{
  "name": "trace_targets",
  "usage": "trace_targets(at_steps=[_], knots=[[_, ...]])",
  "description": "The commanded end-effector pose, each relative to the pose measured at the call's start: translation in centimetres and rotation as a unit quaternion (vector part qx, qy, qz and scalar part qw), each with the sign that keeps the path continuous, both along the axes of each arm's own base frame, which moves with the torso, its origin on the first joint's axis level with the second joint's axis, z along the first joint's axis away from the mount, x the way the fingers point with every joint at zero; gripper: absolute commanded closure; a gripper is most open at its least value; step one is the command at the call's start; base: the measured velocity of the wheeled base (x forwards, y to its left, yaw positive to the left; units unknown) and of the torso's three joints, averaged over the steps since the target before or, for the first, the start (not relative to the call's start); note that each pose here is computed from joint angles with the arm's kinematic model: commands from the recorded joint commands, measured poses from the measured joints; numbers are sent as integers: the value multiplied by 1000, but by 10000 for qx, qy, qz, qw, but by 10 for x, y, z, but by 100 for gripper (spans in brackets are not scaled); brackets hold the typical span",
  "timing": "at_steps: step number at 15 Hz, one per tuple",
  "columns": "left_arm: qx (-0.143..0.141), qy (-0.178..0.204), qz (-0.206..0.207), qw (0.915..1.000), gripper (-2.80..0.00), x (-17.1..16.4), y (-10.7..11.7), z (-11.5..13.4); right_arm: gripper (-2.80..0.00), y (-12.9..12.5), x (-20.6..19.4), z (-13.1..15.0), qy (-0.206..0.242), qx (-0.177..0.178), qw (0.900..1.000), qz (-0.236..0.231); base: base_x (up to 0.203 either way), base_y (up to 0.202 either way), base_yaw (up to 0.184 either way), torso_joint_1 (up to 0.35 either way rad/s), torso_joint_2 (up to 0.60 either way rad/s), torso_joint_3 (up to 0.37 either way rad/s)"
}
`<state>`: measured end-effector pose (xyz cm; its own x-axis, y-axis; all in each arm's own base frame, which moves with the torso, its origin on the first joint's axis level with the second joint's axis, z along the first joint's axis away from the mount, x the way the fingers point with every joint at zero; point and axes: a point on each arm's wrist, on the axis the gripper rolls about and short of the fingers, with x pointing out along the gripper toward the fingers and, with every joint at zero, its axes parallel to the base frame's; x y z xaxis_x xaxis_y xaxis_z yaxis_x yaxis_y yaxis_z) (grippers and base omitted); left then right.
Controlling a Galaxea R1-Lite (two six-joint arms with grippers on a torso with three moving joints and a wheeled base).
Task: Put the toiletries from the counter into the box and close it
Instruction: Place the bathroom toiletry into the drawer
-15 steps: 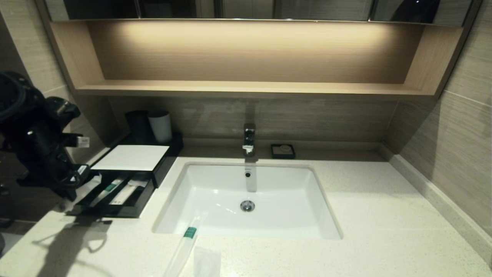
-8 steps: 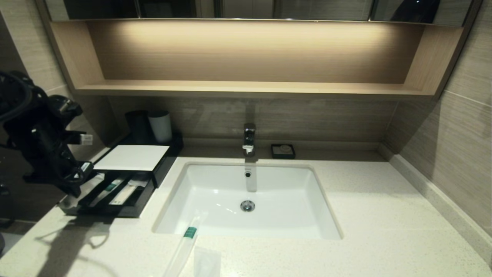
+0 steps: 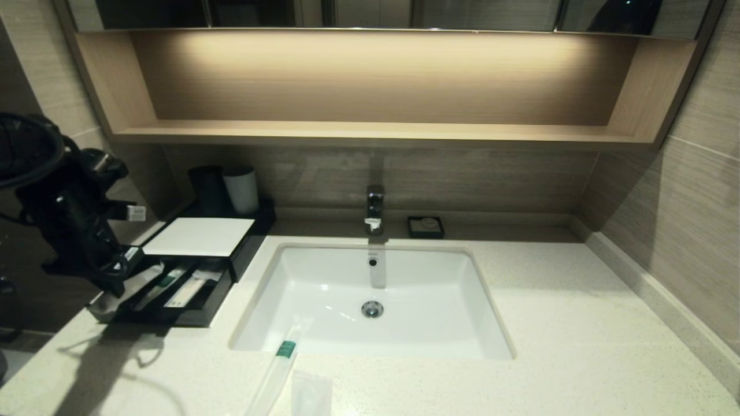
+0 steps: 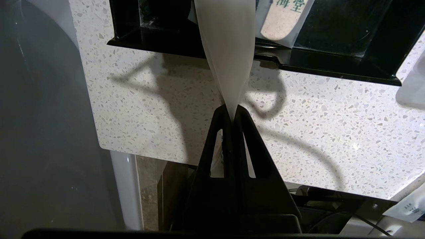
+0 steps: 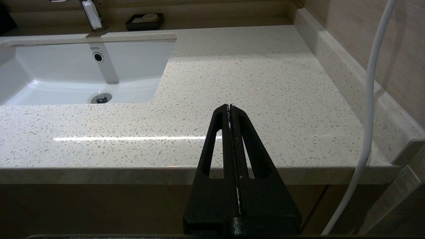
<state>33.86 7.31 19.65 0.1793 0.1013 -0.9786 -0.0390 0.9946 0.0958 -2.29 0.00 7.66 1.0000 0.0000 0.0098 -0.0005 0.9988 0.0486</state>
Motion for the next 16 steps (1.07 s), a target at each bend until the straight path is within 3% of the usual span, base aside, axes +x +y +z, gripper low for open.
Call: trace_targets(at_steps=[1, 9, 16], knots=[[-2, 68, -5, 10000, 0, 3, 1, -5, 0, 0, 0, 0, 4, 2, 10000, 0, 0, 0, 0, 0, 0, 0], [67, -162, -118, 9998, 0, 23, 6, -5, 0, 0, 0, 0, 9, 2, 10000, 0, 0, 0, 0, 0, 0, 0], [115, -92, -296, 9995, 0, 38, 9, -22, 0, 0, 0, 0, 6, 2, 10000, 0, 0, 0, 0, 0, 0, 0]])
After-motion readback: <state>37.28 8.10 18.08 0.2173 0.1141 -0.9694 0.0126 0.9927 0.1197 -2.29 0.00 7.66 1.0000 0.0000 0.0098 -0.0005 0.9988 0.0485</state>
